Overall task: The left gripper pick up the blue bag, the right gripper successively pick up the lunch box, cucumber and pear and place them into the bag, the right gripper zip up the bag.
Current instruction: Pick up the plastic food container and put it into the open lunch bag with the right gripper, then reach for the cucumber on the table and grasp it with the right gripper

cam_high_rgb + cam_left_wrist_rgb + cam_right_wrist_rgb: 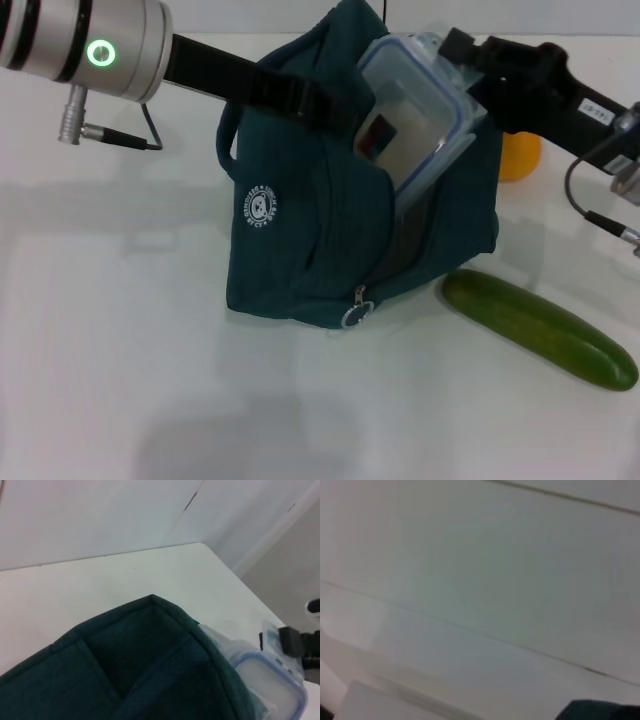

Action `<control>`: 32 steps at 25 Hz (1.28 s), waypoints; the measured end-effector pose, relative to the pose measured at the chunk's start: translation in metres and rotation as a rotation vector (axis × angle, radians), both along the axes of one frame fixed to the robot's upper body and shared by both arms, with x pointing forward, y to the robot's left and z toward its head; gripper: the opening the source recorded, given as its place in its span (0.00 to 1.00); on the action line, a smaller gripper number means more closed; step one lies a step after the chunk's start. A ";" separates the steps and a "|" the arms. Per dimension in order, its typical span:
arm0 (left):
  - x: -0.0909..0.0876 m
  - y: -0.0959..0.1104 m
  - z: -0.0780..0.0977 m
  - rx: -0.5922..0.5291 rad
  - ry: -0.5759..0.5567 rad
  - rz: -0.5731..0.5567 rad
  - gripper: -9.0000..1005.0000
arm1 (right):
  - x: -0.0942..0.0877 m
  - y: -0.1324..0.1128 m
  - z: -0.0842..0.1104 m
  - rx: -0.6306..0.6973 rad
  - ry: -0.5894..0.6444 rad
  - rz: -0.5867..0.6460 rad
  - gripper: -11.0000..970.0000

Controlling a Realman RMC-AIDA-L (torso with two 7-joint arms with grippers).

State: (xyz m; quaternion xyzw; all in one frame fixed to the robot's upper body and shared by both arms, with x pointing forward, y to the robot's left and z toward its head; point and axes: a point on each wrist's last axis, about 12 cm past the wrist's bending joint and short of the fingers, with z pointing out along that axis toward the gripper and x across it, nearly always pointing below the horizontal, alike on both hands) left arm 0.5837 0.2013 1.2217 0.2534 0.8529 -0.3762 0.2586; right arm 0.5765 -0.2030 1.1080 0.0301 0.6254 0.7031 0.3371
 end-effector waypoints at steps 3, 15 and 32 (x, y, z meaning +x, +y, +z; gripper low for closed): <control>0.000 0.000 0.000 0.001 -0.004 -0.003 0.05 | 0.001 0.003 0.001 -0.013 -0.009 0.013 0.20; -0.001 0.002 -0.001 0.000 -0.001 0.001 0.05 | -0.005 -0.006 -0.001 0.007 -0.015 -0.008 0.24; -0.002 0.011 -0.002 -0.023 -0.002 0.021 0.05 | -0.030 -0.074 -0.005 -0.101 -0.140 -0.098 0.77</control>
